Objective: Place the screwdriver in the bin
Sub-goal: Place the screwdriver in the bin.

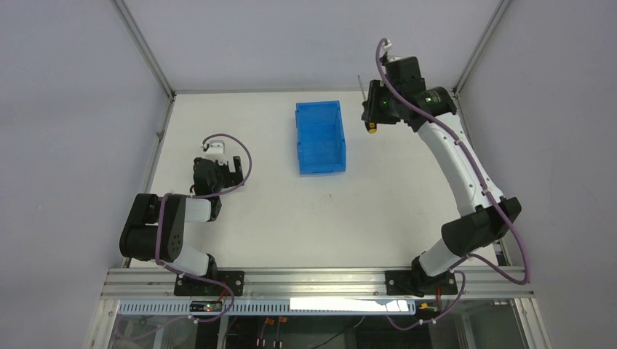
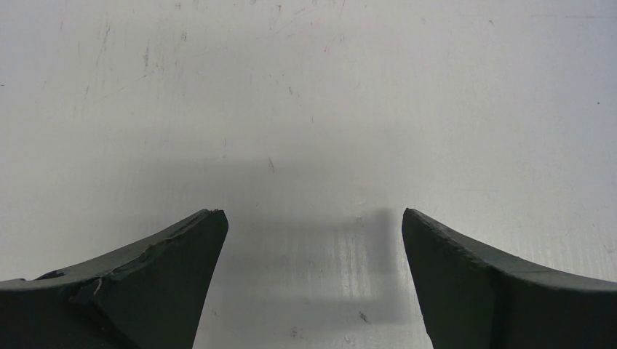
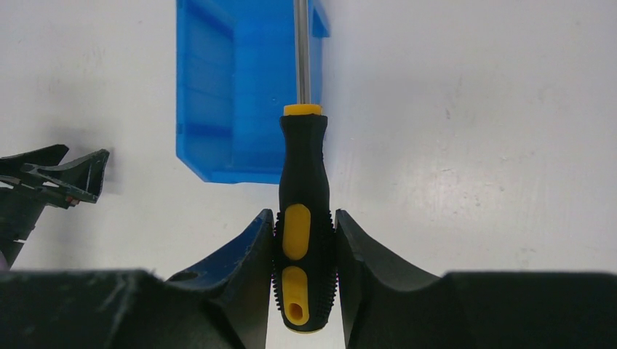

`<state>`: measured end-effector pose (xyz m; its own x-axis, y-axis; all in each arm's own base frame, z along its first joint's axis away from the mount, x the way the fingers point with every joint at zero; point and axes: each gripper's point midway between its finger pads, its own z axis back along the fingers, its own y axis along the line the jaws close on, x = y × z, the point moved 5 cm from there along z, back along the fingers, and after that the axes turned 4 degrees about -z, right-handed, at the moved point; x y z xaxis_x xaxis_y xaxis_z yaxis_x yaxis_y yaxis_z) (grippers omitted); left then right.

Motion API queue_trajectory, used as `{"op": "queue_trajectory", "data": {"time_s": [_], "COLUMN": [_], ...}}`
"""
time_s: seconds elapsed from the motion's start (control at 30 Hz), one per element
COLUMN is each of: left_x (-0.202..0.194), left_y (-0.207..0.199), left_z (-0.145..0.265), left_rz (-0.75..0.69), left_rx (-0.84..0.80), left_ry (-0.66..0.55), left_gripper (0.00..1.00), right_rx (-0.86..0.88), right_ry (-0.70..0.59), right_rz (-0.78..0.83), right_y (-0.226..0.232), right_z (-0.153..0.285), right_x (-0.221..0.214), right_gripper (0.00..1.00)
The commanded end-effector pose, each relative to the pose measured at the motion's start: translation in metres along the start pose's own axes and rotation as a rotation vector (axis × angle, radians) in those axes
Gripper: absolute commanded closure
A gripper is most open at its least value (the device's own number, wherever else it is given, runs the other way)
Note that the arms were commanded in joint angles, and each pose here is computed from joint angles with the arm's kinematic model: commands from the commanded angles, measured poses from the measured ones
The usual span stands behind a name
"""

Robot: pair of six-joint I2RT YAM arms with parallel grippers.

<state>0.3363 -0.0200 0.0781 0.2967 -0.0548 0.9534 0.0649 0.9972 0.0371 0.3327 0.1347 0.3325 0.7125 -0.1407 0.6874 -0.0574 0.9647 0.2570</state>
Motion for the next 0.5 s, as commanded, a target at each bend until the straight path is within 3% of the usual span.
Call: {"op": "queue_trajectory", "data": {"time_s": [0.0, 0.47], "left_x": [0.016, 0.016], "left_y": [0.003, 0.003], "left_z": [-0.004, -0.004], "left_rz": [0.011, 0.011], "left_rx": [0.002, 0.000], "left_ry": [-0.054, -0.054], "left_gripper": [0.00, 0.00], "right_rx": [0.061, 0.118], "right_ry": [-0.078, -0.068], "right_rz": [-0.030, 0.012], "right_y": [0.037, 0.091], "right_z": [-0.014, -0.068], "right_x": [0.010, -0.014], "right_gripper": [0.88, 0.90]}}
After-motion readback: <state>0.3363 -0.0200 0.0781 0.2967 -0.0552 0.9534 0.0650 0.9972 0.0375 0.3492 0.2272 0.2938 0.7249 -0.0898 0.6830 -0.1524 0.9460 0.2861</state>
